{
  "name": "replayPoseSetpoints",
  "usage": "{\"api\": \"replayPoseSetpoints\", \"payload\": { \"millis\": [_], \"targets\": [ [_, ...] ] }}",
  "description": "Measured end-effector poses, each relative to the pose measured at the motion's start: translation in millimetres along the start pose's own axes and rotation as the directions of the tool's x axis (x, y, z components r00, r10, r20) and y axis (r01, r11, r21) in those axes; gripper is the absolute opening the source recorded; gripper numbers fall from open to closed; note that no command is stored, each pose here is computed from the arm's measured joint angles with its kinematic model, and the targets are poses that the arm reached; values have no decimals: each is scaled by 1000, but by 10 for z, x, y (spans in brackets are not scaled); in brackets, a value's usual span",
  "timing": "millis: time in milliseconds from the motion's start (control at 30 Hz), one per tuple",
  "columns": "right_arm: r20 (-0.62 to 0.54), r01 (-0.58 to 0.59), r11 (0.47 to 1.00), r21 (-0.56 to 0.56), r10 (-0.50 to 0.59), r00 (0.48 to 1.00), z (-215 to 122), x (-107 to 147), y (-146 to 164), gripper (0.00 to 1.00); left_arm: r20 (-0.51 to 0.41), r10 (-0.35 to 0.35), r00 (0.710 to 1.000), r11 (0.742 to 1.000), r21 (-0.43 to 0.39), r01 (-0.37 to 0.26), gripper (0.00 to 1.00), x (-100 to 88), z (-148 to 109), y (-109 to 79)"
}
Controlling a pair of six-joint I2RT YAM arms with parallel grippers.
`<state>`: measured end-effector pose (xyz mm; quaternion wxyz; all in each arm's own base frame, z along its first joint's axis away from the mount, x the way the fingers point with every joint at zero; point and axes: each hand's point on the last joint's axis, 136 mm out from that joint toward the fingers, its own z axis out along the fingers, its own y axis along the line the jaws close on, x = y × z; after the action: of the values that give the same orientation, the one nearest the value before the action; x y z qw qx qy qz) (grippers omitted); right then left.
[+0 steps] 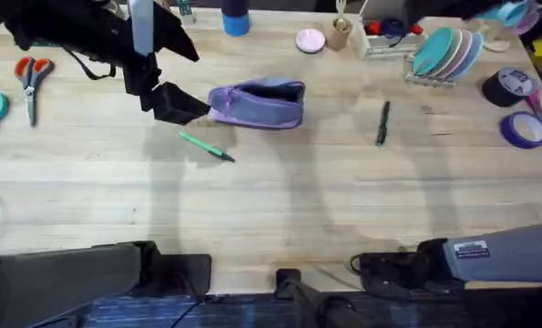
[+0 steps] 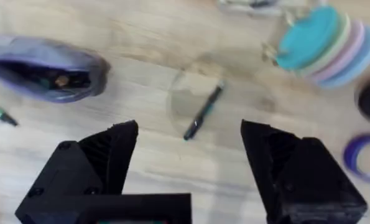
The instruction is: Unzip the bag, pick up the pens from the table one at a time and place them inside, then zip the bag closed.
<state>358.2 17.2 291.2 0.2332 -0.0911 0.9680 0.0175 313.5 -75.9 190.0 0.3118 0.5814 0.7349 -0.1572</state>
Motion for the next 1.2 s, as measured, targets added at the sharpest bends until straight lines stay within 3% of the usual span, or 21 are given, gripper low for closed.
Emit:
{"api": "replayPoseSetpoints", "payload": {
  "millis": [233,467,900,1200],
  "targets": [
    [-68,-256,965,63,260,963,270,337,-487,996,0,0,1000,1000,-1,0,994,0,0,2],
    [-120,-419,903,96,428,896,505,571,-601,996,0,0,1000,1000,0,0,993,0,0,1],
    [-102,-500,860,105,509,855,572,552,-619,996,0,0,1000,1000,-1,0,993,0,0,2],
    [-102,-531,830,169,551,828,1061,750,-690,996,0,0,1000,1000,0,0,993,0,0,1]
  ]
}}
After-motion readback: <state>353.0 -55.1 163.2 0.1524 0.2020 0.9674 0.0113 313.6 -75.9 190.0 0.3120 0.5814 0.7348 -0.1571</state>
